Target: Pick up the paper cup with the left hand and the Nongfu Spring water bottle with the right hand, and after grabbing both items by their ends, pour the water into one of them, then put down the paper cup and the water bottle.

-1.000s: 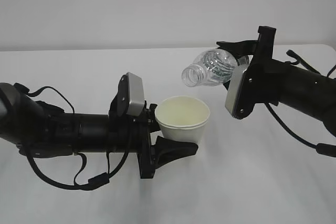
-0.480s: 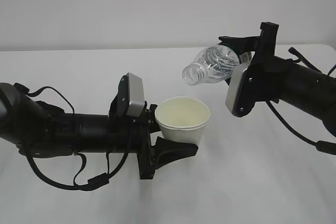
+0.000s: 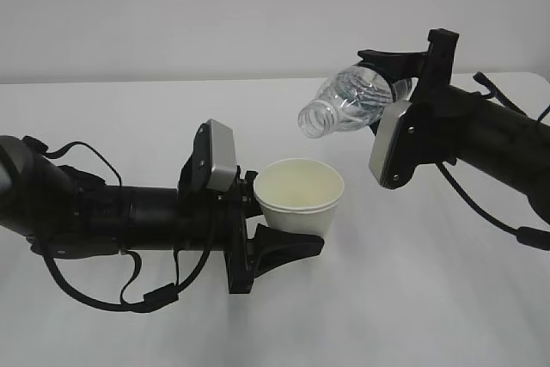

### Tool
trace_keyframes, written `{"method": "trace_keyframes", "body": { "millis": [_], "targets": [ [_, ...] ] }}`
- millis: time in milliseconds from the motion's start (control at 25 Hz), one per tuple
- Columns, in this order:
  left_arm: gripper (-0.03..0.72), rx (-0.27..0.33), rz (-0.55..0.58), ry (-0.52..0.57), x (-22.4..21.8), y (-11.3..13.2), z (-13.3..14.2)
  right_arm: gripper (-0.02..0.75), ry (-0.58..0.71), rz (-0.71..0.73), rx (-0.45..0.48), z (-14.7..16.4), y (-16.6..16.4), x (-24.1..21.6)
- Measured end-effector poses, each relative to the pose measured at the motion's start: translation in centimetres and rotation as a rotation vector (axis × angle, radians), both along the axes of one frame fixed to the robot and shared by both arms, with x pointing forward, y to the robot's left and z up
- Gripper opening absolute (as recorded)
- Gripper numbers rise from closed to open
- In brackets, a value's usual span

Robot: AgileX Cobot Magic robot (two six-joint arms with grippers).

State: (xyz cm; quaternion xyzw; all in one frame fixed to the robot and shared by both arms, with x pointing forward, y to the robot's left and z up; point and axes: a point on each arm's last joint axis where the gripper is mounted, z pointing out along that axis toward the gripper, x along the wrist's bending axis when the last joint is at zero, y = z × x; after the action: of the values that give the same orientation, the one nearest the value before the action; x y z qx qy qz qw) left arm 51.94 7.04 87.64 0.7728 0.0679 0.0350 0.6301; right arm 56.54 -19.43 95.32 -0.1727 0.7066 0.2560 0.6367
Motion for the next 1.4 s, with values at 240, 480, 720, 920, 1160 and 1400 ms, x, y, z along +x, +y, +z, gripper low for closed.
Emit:
{"method": "trace_keyframes", "body": {
  "millis": [240, 480, 720, 920, 1160, 1400],
  "targets": [
    [0.456, 0.0, 0.0, 0.0, 0.0, 0.0, 0.0, 0.448, -0.002, 0.0, -0.003, 0.0, 0.0, 0.0],
    [0.456, 0.0, 0.0, 0.0, 0.0, 0.0, 0.0, 0.448, -0.026, 0.003, -0.036, 0.0, 0.0, 0.0],
    [0.456, 0.001, -0.002, 0.0, -0.02, 0.0, -0.01, 0.448, -0.037, 0.004, -0.051, 0.0, 0.0, 0.0],
    [0.456, 0.001, -0.004, -0.001, -0.03, 0.0, -0.01, 0.448, -0.052, 0.005, -0.072, 0.0, 0.0, 0.0],
    [0.456, 0.003, -0.007, -0.001, -0.06, 0.0, -0.02, 0.448, -0.075, 0.007, -0.105, 0.0, 0.0, 0.0],
    [0.456, 0.007, -0.019, -0.004, -0.16, -0.01, -0.06, 0.448, -0.089, 0.01, -0.125, 0.0, 0.01, -0.01]
  ]
}}
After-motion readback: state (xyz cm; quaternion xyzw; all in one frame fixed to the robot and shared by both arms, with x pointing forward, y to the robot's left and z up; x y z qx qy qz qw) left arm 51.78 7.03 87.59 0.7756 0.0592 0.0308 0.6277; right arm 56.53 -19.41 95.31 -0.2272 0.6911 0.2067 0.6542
